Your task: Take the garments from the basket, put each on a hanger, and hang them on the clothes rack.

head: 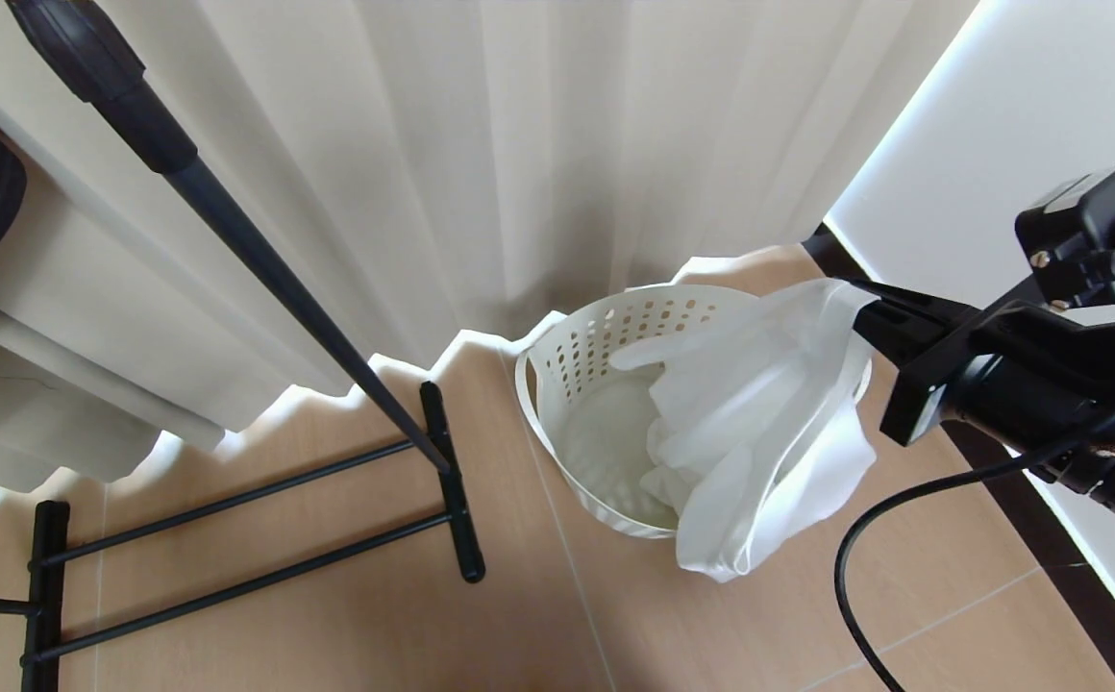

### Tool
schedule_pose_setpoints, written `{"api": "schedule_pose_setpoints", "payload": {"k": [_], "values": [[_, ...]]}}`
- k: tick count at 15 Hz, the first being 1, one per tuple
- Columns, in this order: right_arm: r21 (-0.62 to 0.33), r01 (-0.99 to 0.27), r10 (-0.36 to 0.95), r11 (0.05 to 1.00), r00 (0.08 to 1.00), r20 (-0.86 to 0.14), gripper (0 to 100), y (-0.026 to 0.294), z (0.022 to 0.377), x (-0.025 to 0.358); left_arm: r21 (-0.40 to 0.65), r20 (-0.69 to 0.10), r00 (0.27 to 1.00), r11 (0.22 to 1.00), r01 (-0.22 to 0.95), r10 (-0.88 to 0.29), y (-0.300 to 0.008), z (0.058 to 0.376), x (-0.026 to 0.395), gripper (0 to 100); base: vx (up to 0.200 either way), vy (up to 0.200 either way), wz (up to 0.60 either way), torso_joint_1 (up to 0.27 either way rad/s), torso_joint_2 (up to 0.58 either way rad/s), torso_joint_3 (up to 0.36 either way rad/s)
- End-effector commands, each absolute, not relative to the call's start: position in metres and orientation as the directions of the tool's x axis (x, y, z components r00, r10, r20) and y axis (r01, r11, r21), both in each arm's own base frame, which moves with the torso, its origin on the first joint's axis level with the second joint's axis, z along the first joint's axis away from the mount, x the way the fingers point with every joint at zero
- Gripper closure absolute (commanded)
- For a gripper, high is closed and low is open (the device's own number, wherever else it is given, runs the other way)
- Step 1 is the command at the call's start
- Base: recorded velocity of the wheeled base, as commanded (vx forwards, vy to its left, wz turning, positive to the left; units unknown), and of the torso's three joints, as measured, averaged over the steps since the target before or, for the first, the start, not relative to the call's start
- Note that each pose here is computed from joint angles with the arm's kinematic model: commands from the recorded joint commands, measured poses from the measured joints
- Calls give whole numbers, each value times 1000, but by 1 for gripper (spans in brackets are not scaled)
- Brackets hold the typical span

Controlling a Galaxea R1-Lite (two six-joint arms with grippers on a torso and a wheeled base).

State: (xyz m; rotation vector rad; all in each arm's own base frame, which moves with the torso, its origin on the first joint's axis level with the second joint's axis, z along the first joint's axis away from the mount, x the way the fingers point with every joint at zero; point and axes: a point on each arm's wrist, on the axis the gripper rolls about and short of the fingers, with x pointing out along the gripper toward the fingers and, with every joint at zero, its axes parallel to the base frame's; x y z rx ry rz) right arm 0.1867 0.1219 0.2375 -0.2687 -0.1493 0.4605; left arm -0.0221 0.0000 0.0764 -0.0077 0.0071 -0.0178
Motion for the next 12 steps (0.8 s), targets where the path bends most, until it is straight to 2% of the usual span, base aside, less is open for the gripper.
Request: {"api": "schedule_pose_setpoints", "payload": {"k": [1, 7, 12], "values": [[-285, -420, 465, 862, 878, 114, 100, 118, 243, 177, -8, -6, 1000, 1000, 18, -18, 0, 76, -22, 0, 0, 0, 0, 0, 0, 0], [-308, -414, 464, 857, 879, 109, 100, 119, 242, 178, -8, -6, 1000, 1000, 20, -20, 0, 77, -22, 0, 0, 0, 0, 0, 0, 0], [-311, -420, 471, 853, 875, 110, 100, 120, 242, 178, -8, -6, 1000, 1000, 20, -20, 0, 77, -22, 0, 0, 0, 0, 1, 2, 160]]}}
